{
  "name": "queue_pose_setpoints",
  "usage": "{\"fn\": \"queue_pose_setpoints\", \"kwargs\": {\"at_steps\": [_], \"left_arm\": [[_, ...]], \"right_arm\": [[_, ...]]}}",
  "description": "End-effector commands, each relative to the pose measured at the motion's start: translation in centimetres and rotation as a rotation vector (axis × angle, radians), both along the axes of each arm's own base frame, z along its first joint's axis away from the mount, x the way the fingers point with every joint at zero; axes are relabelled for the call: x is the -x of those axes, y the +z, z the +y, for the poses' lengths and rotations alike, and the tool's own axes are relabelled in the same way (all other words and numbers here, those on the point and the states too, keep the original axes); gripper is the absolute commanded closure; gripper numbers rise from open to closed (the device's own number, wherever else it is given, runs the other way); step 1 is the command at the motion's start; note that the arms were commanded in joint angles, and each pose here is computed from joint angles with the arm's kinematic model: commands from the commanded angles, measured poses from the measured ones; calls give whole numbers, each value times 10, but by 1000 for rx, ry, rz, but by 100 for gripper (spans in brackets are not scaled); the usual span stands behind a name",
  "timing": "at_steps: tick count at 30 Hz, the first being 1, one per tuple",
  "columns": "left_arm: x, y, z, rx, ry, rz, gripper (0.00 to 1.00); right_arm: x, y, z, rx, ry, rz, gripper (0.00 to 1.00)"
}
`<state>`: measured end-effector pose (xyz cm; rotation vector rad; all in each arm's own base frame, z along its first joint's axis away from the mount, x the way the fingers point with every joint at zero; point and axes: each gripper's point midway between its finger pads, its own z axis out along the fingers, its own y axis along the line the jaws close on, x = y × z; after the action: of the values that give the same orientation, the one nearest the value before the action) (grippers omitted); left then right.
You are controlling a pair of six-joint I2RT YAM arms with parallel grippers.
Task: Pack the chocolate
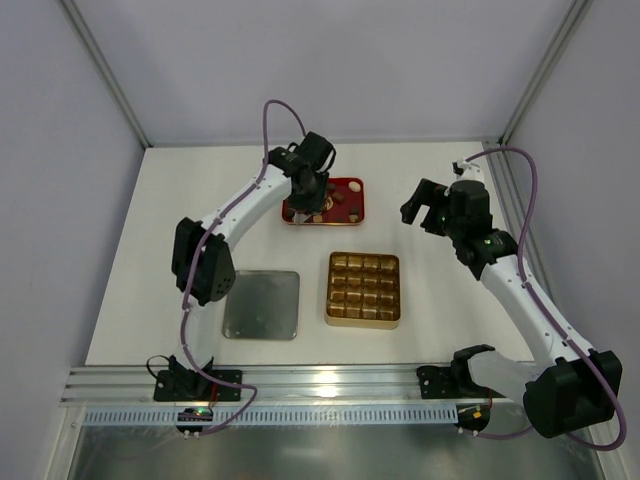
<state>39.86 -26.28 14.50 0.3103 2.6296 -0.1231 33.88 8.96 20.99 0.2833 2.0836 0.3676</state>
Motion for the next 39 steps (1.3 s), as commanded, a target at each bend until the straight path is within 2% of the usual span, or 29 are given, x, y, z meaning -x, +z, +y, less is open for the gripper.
{"fn": "queue_pose_setpoints", "kwargs": {"at_steps": [1,21,39], "left_arm": [[-11,12,-7,6,-22,-55,57],[-13,1,-8,-6,-37,-42,61],[-21,31,-7,-20,-51,-91,65]], "right_arm": [[-1,16,-2,7,-2,-49,0],[-3,10,-3,9,-8,-35,0],[-3,7,-3,11,-8,-26,0]]}}
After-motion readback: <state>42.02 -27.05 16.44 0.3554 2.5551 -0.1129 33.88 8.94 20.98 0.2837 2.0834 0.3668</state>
